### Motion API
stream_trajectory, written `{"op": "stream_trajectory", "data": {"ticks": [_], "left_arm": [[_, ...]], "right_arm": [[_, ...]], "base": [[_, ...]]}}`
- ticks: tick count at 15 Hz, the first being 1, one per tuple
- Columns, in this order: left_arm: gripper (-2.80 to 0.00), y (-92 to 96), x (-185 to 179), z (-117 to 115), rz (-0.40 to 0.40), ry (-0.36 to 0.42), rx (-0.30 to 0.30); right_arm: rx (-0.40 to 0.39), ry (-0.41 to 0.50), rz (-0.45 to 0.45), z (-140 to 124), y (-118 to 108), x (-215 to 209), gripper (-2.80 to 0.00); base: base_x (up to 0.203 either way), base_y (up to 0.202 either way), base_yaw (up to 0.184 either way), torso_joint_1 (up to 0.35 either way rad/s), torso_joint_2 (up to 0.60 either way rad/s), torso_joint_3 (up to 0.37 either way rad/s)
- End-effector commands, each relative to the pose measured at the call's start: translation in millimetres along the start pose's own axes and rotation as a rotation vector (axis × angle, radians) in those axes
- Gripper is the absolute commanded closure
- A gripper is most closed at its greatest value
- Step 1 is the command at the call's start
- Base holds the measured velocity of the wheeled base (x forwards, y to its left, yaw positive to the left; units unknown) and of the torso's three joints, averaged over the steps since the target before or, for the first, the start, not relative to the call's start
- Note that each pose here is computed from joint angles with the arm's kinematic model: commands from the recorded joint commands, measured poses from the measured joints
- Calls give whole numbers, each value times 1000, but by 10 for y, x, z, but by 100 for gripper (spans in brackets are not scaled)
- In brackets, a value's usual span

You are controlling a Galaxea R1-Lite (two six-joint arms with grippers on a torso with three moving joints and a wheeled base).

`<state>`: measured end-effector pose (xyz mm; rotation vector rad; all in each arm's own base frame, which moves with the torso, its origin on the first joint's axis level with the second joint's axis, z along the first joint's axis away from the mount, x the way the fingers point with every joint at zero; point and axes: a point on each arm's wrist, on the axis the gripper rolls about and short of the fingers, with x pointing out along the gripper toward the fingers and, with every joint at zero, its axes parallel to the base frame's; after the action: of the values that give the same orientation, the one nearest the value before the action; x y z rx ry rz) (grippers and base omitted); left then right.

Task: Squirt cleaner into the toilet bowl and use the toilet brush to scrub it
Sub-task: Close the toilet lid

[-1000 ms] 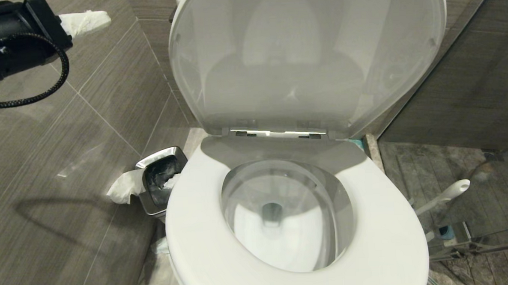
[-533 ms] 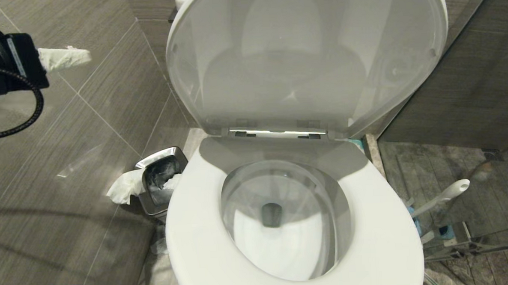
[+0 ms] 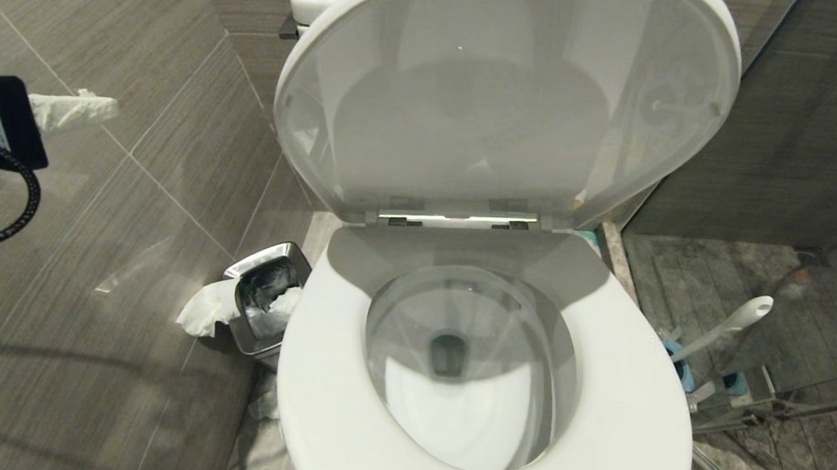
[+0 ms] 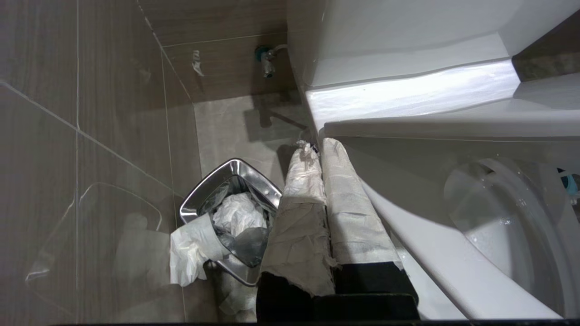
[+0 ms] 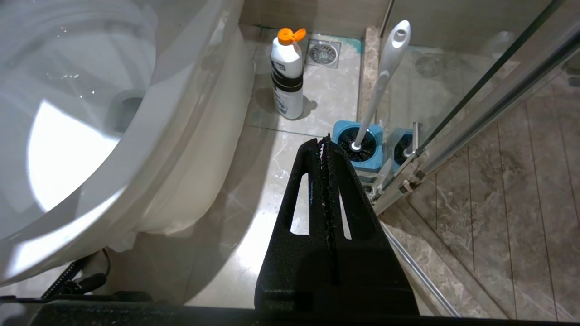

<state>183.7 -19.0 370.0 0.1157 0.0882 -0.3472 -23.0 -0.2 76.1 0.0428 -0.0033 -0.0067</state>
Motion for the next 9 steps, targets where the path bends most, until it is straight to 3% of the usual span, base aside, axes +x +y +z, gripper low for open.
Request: {"op": "stream_trajectory", "data": {"ticks": [1,9], "left_arm": [[0,6,25,-16,4,9,-2],[0,8,80,-39,-2,22,-5]], "right_arm": [[0,2,1,-2,0,1,0],[0,1,1,-1,0,1,0]], "base": [[0,0,0,2,3,110],[0,0,0,1,1,193]]}}
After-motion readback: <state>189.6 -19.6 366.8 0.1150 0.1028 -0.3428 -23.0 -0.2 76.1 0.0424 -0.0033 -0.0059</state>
